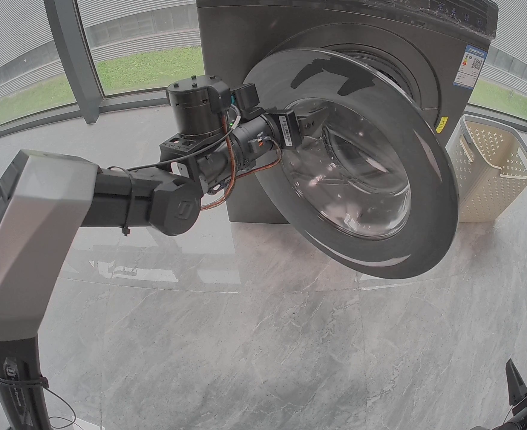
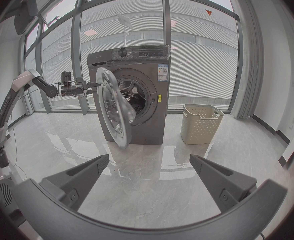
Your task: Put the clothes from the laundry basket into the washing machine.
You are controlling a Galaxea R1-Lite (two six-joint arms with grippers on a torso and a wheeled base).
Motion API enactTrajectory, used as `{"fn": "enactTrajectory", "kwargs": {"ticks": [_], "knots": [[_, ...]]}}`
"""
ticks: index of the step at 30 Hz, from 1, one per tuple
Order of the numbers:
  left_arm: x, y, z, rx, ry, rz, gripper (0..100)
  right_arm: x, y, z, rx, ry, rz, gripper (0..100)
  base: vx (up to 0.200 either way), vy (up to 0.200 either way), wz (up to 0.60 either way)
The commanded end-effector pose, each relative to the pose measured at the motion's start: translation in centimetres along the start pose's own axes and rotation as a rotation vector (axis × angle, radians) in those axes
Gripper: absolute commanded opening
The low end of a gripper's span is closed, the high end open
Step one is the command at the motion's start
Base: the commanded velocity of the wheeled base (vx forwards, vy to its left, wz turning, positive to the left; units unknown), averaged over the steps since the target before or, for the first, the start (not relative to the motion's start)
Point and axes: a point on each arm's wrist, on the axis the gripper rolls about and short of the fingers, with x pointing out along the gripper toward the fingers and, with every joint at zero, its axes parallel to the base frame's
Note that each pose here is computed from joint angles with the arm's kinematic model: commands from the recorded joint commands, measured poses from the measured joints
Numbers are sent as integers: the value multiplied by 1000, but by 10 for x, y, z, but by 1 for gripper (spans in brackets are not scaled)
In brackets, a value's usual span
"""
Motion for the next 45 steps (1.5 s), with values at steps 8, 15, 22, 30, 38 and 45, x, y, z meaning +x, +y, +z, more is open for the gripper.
{"fn": "enactTrajectory", "kwargs": {"ticks": [8, 15, 22, 30, 38, 45], "knots": [[37, 10, -11, -65, -102, 183, 100, 0, 0, -5, 0, 0, 1, 100, 0, 0, 0], [-4, -14, 16, -72, -23, 161, 100, 0, 0, -5, 0, 0, 1, 100, 0, 0, 0], [-129, -53, 32, -28, 176, 64, 100, 0, 0, -5, 0, 0, 1, 100, 0, 0, 0], [-294, -62, 24, 13, 225, 35, 100, 0, 0, -5, 0, 0, 1, 100, 0, 0, 0], [-402, -55, -3, 103, 112, 139, 100, 0, 0, -5, 0, 0, 1, 100, 0, 0, 0], [-463, -54, -48, 191, 62, 421, 100, 0, 0, -5, 0, 0, 1, 100, 0, 0, 0]]}}
